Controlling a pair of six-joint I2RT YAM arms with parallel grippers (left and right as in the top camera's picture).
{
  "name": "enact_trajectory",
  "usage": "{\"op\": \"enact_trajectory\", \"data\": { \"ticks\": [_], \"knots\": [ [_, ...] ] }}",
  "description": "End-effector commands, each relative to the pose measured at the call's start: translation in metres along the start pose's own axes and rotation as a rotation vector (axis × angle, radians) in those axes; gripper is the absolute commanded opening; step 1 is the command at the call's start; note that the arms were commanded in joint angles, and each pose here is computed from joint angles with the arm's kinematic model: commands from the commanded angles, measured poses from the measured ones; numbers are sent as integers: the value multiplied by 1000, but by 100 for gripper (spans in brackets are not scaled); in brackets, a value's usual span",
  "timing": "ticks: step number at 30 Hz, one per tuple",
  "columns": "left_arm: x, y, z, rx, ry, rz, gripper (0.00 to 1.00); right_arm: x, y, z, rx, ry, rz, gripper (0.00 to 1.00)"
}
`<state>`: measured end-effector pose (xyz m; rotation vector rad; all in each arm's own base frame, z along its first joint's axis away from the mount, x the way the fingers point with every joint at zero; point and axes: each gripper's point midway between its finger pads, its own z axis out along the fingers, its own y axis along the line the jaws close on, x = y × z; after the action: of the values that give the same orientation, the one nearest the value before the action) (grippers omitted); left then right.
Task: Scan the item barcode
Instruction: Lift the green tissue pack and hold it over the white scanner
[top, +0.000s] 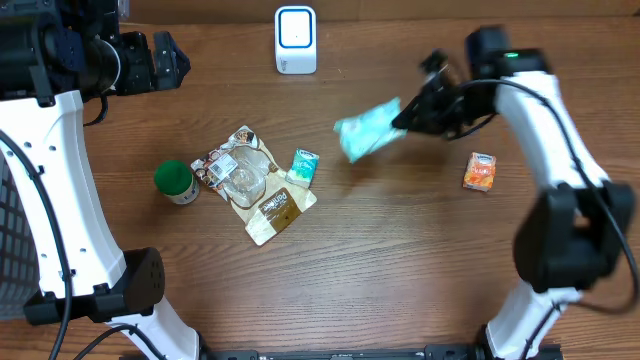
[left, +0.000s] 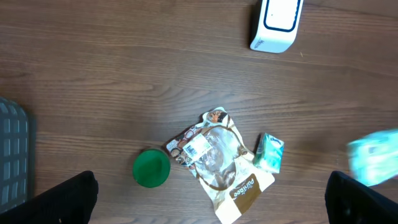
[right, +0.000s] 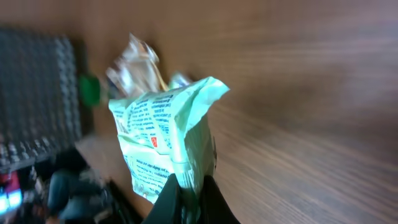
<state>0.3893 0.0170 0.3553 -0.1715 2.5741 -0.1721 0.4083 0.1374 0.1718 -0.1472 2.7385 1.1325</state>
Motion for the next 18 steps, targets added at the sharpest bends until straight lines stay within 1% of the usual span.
{"op": "enact_trajectory", "data": {
  "ticks": [1, 4, 5, 8, 12, 15, 18],
  "knots": [
    [-2, 1, -1, -4, -8, 17, 100, -17, 41, -41, -47, -141, -27, 4],
    [-2, 2, -1, -4, -8, 17, 100, -24, 64, -68, -42, -241, -109, 4],
    [-2, 1, -1, -4, -8, 17, 100, -24, 66, -72, -35, -255, -111, 4],
    [-2, 1, -1, -4, -8, 17, 100, -23, 75, -80, -35, -276, -131, 4],
    [-2, 1, -1, -4, -8, 17, 100, -22, 76, -78, -12, -276, -141, 4],
    [-2, 1, -1, -4, -8, 17, 99, -42, 69, -68, 157, -358, -120, 4],
    [-2, 1, -1, -4, -8, 17, 100, -65, 72, -60, 338, -475, -189, 4]
  ]
}}
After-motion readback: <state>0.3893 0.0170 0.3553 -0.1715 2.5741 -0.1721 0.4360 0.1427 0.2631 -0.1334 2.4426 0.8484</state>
